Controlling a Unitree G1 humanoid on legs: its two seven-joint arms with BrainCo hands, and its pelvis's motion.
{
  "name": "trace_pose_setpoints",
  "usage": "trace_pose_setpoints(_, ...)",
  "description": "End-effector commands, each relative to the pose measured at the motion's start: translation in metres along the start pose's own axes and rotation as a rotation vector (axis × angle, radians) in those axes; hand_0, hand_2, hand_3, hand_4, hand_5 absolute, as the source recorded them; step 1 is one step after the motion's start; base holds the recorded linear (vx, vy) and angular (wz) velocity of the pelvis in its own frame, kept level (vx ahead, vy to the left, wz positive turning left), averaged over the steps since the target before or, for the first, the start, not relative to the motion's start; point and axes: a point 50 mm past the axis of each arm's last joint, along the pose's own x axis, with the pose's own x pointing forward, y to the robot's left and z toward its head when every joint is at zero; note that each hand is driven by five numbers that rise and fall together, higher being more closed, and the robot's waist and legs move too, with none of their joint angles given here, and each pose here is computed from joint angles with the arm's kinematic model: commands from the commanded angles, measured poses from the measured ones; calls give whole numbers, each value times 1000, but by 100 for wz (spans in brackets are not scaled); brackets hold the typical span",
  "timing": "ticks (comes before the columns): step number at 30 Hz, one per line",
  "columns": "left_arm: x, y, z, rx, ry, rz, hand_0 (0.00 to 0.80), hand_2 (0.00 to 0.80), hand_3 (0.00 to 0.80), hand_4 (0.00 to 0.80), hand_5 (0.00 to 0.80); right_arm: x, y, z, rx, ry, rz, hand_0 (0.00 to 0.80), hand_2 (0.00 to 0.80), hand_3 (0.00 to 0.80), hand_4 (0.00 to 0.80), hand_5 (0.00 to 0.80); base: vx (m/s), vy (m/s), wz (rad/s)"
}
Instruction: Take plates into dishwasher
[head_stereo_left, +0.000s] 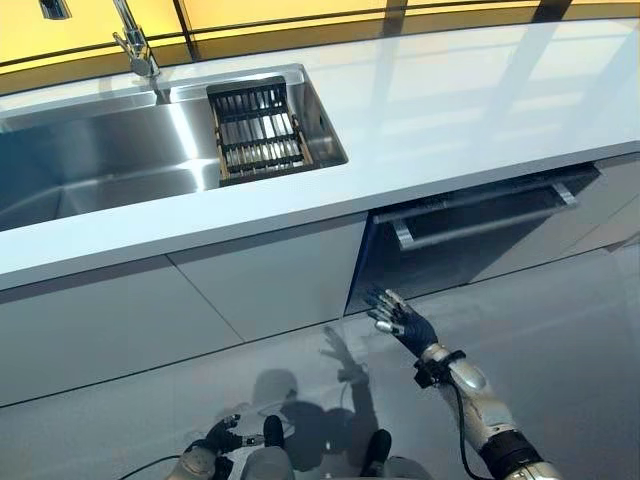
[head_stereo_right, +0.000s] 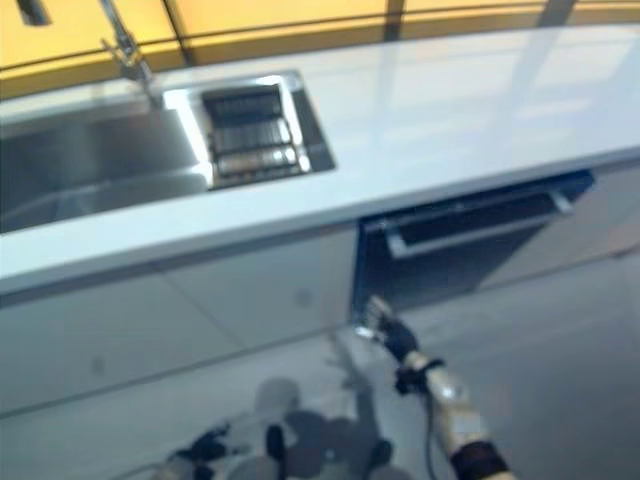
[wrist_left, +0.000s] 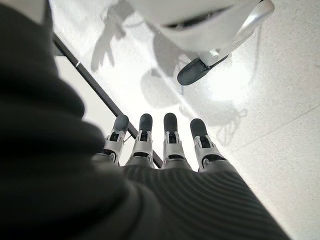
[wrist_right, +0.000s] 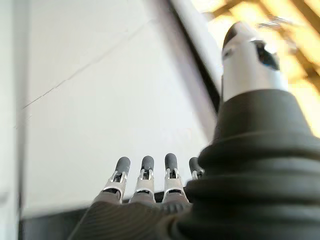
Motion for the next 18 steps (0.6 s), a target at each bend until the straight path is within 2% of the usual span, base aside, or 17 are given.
trace_pose_setpoints(1,3,21,12,16,-24,73,0,0,0,0,0,1,1,11,-172,9,47,0,0,0,0,0,0,0,0)
trace_pose_setpoints(7,2,23,3,-8,8,96,0,0,0,0,0,-14,3,-50,-175,297,-9,0,0,0,0,0,25,29,6)
trace_pose_setpoints(10,3,20,-1,-10,36,88,0,0,0,0,0,-28,-4,-83,-199,483,-148,0,0,0,0,0,72,81,12)
trace_pose_setpoints(14,3,15,-7,-22,66,57,0,0,0,0,0,-44,-8,-112,-114,669,-309,0,0,0,0,0,97,146,18)
trace_pose_setpoints(18,3,11,-9,-35,85,10,0,0,0,0,0,-57,-2,-132,-60,826,-329,0,0,0,0,0,75,180,13)
